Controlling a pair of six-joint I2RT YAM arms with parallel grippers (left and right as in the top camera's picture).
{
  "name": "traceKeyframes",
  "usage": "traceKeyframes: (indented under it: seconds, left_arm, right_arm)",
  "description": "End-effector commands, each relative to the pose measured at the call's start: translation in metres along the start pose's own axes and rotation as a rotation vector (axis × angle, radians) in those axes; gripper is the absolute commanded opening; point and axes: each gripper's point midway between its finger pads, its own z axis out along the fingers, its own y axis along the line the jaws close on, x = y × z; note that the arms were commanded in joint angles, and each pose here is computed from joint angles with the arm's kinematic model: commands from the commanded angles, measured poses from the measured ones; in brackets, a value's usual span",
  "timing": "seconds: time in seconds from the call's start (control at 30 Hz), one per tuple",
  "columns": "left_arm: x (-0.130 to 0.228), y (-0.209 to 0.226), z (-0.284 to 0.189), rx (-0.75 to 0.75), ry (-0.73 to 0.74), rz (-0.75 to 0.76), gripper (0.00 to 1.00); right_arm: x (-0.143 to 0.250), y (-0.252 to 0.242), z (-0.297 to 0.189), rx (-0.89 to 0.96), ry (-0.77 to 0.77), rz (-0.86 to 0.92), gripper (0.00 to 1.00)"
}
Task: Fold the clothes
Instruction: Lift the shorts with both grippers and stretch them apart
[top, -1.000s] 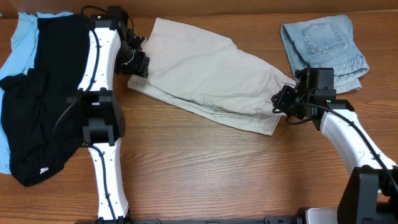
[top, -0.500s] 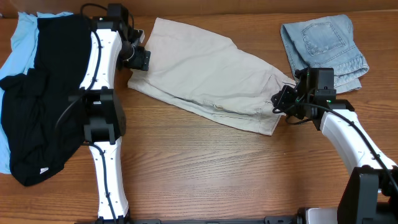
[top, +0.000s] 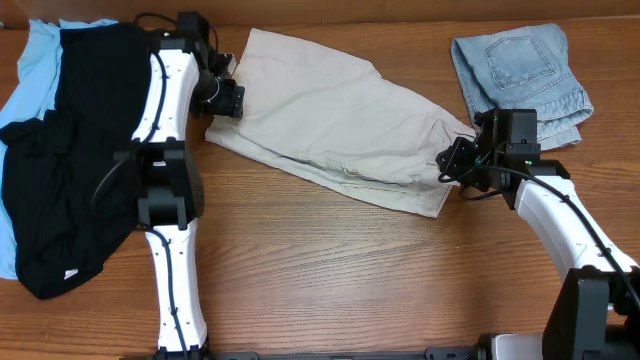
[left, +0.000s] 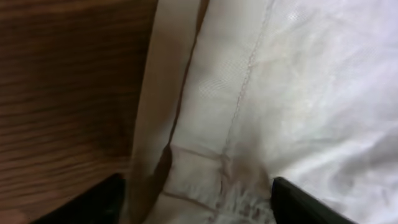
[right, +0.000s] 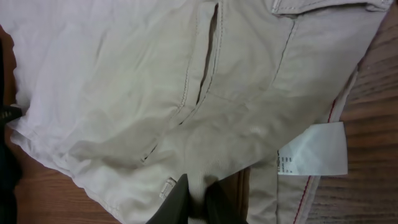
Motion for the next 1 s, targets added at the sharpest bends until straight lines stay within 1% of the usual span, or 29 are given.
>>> traceKeyframes:
  seconds: [0.0, 0.07, 0.1, 0.2, 0.23, 0.27, 0.37, 0.43, 0.53, 0.67, 0.77, 0.97]
  left_arm:
    - [0.002, -0.01, 0.014, 0.019, 0.023, 0.013, 0.64]
    - [0.003, -0.009, 0.016, 0.02, 0.028, 0.012, 0.54]
    - [0.003, -0.009, 0.016, 0.019, 0.028, 0.013, 0.41]
    - [0.002, -0.007, 0.016, 0.008, 0.023, 0.013, 0.19]
    - [0.001, -0.007, 0.016, 0.008, 0.02, 0.012, 0.1]
    - [0.001, -0.006, 0.016, 0.008, 0.02, 0.011, 0.04]
    - [0.002, -0.005, 0.013, 0.007, 0.022, -0.008, 0.04]
    - [-0.001, -0.003, 0.005, 0.006, 0.007, -0.036, 0.04]
    - [-0.009, 0.001, -0.02, 0.003, -0.04, -0.07, 0.04]
    - [-0.024, 0.008, -0.082, -0.012, -0.14, -0.079, 0.04]
    - [-0.031, 0.009, -0.139, -0.026, -0.242, -0.078, 0.04]
    - [-0.026, -0.003, -0.241, -0.05, -0.437, -0.055, 0.04]
  right_arm:
    - [-0.012, 0.005, -0.005, -0.01, -0.033, -0.02, 0.09]
    - [-0.012, 0.005, -0.005, -0.01, -0.032, -0.02, 0.09]
    - [-0.012, 0.005, -0.005, -0.009, -0.032, -0.02, 0.09]
    - [-0.011, 0.005, -0.005, -0.009, -0.031, -0.019, 0.09]
    - [-0.012, 0.005, -0.005, -0.009, -0.031, -0.02, 0.09]
    - [-0.012, 0.005, -0.005, -0.01, -0.033, -0.02, 0.09]
    - [-0.013, 0.006, -0.005, -0.013, -0.039, -0.023, 0.08]
    - [-0.015, 0.007, -0.006, -0.015, -0.044, -0.026, 0.04]
    - [-0.02, 0.012, -0.012, -0.023, -0.06, -0.048, 0.04]
    - [-0.028, 0.025, -0.035, -0.028, -0.085, -0.076, 0.04]
    - [-0.031, 0.037, -0.061, -0.028, -0.096, -0.105, 0.04]
    - [-0.026, 0.057, -0.122, 0.003, -0.108, -0.13, 0.04]
